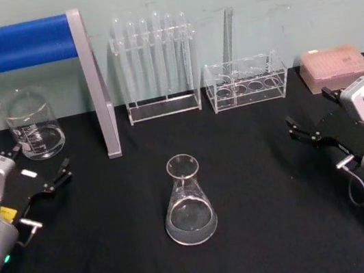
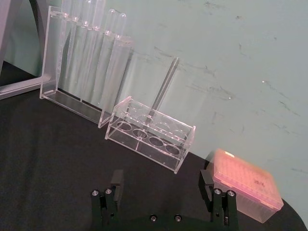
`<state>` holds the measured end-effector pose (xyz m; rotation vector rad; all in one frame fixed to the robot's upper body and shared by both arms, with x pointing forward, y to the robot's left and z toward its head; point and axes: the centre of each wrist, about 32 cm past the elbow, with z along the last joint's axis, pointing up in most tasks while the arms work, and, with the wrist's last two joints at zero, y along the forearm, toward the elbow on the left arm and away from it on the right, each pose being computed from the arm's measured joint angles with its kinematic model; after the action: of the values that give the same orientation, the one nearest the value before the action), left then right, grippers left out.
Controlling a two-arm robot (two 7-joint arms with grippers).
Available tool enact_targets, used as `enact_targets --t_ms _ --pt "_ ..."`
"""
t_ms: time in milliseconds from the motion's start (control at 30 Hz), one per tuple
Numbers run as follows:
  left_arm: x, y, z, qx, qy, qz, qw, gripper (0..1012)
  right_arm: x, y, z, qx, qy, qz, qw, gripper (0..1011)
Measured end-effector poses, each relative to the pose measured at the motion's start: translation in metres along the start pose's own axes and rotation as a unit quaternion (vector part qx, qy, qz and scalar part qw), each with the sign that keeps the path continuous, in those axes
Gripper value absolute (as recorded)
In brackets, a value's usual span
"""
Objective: Grasp the erlenmeyer flask with one hand, shake it three times, then place it back.
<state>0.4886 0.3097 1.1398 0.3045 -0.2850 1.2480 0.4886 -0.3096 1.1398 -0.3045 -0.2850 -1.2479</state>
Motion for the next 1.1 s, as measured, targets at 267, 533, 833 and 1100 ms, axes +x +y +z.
enact_targets --t_ms 267,533,833,1100 --pt "0.0000 0.0000 0.0000 0.000 0.000 0.000 1.0000 1001 0.0000 0.0000 0.0000 0.000 0.000 0.000 1.0000 1000" --pt "0.0000 0.0000 0.0000 0.000 0.000 0.000 1.0000 1001 0.0000 0.0000 0.0000 0.000 0.000 0.000 1.0000 1000" --pt "0.0000 0.0000 0.0000 0.000 0.000 0.000 1.0000 1001 0.0000 0.0000 0.0000 0.000 0.000 0.000 1.0000 1000" --pt "0.0000 0.0000 0.0000 0.000 0.000 0.000 1.0000 1001 0.0014 -0.0012 0.0017 0.004 0.002 0.002 1.0000 1000"
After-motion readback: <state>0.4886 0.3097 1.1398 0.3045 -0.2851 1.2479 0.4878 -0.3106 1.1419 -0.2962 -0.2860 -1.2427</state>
